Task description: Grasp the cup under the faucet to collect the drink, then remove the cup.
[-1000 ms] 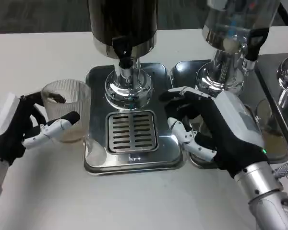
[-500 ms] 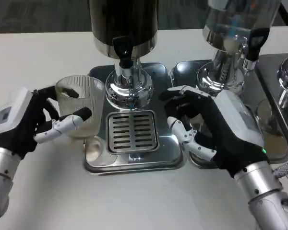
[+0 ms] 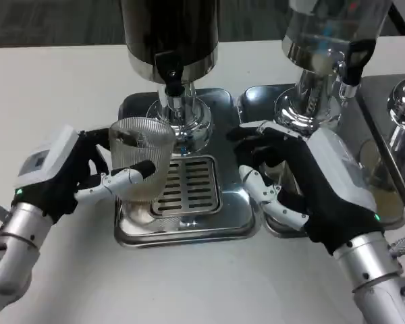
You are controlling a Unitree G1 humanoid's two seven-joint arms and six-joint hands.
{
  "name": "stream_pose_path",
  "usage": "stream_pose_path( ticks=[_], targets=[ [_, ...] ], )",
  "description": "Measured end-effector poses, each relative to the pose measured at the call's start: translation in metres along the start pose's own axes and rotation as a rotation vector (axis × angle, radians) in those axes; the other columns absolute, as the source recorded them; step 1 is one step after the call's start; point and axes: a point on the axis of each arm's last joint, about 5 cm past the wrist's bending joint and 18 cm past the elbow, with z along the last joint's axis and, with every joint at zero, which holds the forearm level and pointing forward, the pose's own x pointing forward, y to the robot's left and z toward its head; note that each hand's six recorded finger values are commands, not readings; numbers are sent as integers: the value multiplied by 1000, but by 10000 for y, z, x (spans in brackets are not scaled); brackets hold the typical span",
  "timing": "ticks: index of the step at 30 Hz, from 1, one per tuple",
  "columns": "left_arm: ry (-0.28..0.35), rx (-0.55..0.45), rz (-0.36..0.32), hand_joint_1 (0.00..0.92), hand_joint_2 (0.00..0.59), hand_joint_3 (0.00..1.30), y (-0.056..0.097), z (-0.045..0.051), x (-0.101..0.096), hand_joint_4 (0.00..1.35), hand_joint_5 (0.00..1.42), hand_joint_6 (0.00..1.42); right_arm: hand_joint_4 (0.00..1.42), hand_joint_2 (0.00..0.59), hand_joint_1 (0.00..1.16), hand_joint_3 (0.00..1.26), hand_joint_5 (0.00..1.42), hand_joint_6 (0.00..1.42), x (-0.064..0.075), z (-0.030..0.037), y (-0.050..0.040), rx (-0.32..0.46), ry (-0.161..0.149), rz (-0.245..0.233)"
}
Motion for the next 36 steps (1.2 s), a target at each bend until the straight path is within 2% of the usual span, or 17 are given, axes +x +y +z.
stream_pose_path(
  ticks=[9, 17, 20, 26, 29, 36],
  targets=[
    [-27, -1, -17, 133, 231, 561, -34, 64, 79, 613, 853, 1113, 459, 461, 382, 405, 540, 515, -27, 22, -9, -5, 4, -18],
    [-56, 37, -72, 131, 227, 556, -41, 115, 155, 597, 809, 1061, 459, 461, 382, 405, 540, 515, -34, 26, -13, -4, 9, -24],
    [-62, 42, -79, 116, 220, 508, -46, 129, 174, 527, 717, 974, 459, 461, 382, 405, 540, 515, -35, 25, -14, -4, 12, -25],
    [-79, 58, -115, 70, 196, 469, -28, 160, 225, 483, 647, 862, 459, 461, 382, 405, 540, 515, -37, 25, -13, -4, 13, -25],
    [-85, 63, -140, 38, 176, 424, -23, 171, 242, 406, 538, 676, 459, 461, 382, 405, 540, 515, -38, 25, -13, -4, 14, -25],
    [-84, 62, -179, 10, 159, 406, -3, 173, 253, 391, 515, 635, 459, 461, 382, 405, 540, 515, -35, 27, -11, -2, 13, -26]
  ],
)
